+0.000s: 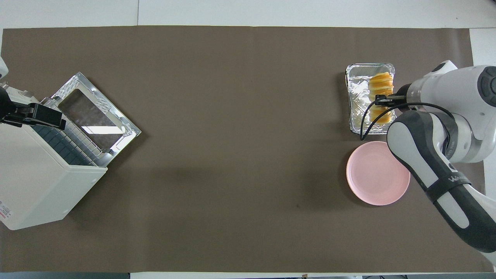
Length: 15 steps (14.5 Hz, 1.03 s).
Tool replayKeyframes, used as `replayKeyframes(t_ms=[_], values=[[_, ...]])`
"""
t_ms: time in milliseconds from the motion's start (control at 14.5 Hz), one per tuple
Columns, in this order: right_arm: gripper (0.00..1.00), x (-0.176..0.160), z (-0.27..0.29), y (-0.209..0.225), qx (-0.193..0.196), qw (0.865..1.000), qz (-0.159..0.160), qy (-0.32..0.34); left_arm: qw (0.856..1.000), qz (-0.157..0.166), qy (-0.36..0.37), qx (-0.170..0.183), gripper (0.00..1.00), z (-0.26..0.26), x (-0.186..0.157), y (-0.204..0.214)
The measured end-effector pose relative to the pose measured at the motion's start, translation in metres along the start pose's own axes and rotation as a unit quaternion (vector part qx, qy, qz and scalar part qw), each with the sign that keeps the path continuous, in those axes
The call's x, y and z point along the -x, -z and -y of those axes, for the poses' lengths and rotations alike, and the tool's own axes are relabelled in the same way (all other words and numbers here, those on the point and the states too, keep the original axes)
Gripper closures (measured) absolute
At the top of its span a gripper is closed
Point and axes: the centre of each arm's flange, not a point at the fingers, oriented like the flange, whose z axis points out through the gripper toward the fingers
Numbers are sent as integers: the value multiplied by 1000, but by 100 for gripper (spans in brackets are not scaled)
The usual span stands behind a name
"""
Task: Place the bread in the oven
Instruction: 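Release the bread in the tray and grasp the tray rim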
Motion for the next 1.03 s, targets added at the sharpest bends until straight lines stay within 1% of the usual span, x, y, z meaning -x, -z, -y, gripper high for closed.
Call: replayKeyframes(t_ms=[138,207,275,344,482,551,826,895,1033], values=[[92,1,0,-7,0,1000,6,0,1000,0,0,0,0,0,0,0],[91,1,-1,-9,0,1000,7,0,1000,0,0,0,0,0,0,0],[85,1,-1,-11,0,1000,8,-1,1000,0,0,0,0,0,0,0],[75,1,-1,-11,0,1000,8,-1,1000,0,0,0,0,0,0,0],[55,1,-1,-11,0,1000,8,0,1000,0,0,0,0,0,0,0],[43,1,-1,-11,0,1000,8,0,1000,0,0,0,0,0,0,0],[4,0,-2,-10,0,1000,7,-1,1000,0,0,0,0,0,0,0],[0,0,-5,-9,2,1000,6,3,1000,0,0,0,0,0,0,0],[0,-3,-17,-6,7,1000,-2,18,1000,0,0,0,0,0,0,0]])
